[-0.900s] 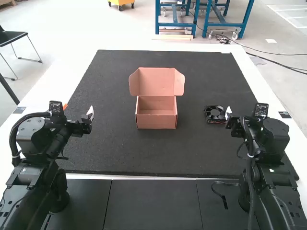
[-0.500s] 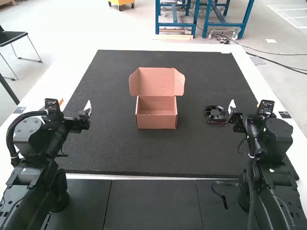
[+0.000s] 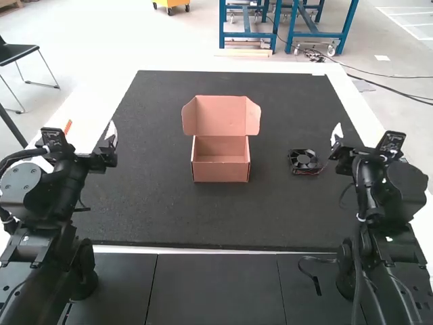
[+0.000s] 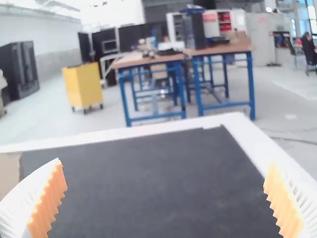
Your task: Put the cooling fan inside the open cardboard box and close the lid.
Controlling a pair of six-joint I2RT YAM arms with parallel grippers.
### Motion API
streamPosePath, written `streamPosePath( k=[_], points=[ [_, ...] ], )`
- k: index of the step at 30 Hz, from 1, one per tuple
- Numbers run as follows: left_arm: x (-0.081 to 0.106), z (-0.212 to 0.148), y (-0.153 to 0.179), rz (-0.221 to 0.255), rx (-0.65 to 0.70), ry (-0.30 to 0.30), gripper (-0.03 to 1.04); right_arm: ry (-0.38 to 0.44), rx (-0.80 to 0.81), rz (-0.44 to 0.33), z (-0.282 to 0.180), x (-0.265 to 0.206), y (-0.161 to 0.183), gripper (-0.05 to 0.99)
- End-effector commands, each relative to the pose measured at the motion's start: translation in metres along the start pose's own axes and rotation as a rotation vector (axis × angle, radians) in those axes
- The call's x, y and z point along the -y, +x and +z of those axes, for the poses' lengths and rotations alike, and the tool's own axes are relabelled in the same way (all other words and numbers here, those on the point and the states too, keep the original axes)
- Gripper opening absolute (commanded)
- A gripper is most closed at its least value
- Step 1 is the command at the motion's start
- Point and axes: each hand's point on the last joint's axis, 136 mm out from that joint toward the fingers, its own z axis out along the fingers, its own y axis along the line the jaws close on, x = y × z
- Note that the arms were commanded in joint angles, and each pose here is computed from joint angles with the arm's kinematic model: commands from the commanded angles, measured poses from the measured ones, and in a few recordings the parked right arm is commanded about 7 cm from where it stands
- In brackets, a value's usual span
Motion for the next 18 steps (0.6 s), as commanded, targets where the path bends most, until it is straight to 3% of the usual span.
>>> streamPosePath(
  k=[1, 6, 14, 17, 18],
  points=[
    [-0.006, 0.000, -0.037, -0.012, 0.063, -0.030, 0.97, 0.029, 0.033, 0.017, 0.004, 0.003, -0.030, 0.91],
    [-0.007, 0.013, -0.047, -0.014, 0.014, -0.034, 0.97, 0.046, -0.032, 0.025, 0.025, 0.002, -0.045, 0.91],
    [-0.009, 0.047, -0.060, -0.079, -0.119, -0.040, 0.97, 0.073, -0.160, 0.038, 0.060, 0.000, -0.064, 0.91],
    [-0.013, 0.062, -0.072, -0.112, -0.134, -0.060, 0.97, 0.094, -0.243, 0.033, 0.073, 0.001, -0.064, 0.91],
    [-0.018, 0.066, -0.074, -0.110, -0.148, -0.091, 0.97, 0.101, -0.290, 0.031, 0.077, 0.002, -0.058, 0.91]
  ],
)
